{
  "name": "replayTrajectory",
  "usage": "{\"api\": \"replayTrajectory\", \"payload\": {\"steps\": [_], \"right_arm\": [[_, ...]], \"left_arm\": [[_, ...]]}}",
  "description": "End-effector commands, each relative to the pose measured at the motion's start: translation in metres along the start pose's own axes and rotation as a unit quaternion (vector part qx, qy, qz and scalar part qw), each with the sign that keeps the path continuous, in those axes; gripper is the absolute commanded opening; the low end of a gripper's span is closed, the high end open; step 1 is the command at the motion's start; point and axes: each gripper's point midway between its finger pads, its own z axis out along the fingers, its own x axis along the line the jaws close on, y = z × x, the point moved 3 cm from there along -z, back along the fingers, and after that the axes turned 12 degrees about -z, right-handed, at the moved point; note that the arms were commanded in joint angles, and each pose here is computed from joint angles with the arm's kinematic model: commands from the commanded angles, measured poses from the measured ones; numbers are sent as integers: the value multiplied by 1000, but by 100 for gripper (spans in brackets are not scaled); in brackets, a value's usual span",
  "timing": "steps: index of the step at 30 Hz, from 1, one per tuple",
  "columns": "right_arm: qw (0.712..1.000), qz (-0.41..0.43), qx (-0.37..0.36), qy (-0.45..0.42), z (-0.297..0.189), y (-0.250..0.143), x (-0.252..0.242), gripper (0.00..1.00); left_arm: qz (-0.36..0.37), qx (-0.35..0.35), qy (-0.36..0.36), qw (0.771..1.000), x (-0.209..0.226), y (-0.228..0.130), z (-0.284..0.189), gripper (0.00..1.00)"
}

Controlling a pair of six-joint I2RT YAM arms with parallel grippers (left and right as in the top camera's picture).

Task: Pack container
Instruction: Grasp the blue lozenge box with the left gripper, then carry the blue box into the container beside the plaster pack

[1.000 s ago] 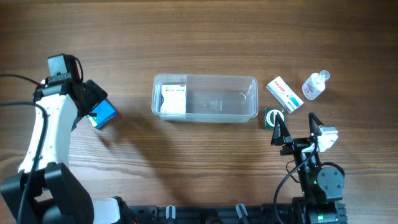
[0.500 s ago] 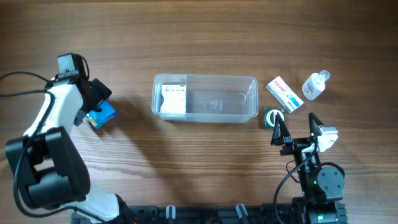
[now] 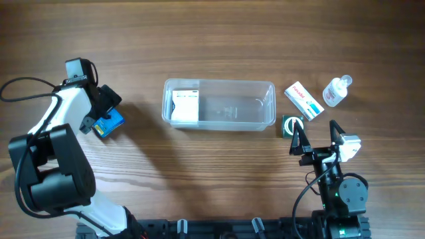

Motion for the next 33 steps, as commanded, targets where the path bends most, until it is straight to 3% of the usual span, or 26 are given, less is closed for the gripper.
{"api": "replayTrajectory", "payload": {"steps": [1,4,11,17,24,33], "right_arm": [[1000,4,-1,6,0,0,1,100],[1000,4,-1,6,0,0,1,100],[1000,4,-1,6,0,0,1,100],[1000,4,-1,6,0,0,1,100],[1000,4,-1,6,0,0,1,100],[1000,4,-1,6,0,0,1,100]], "left_arm": [[9,14,-3,1000,3,-13,12,100],[9,14,-3,1000,3,-13,12,97],[9,14,-3,1000,3,-13,12,75],[8,10,-8,1000,1,-10,10,76],[3,-13,-32,999,-12,12,-33,74],[9,2,-131,991,-38,10,-88,71]]}}
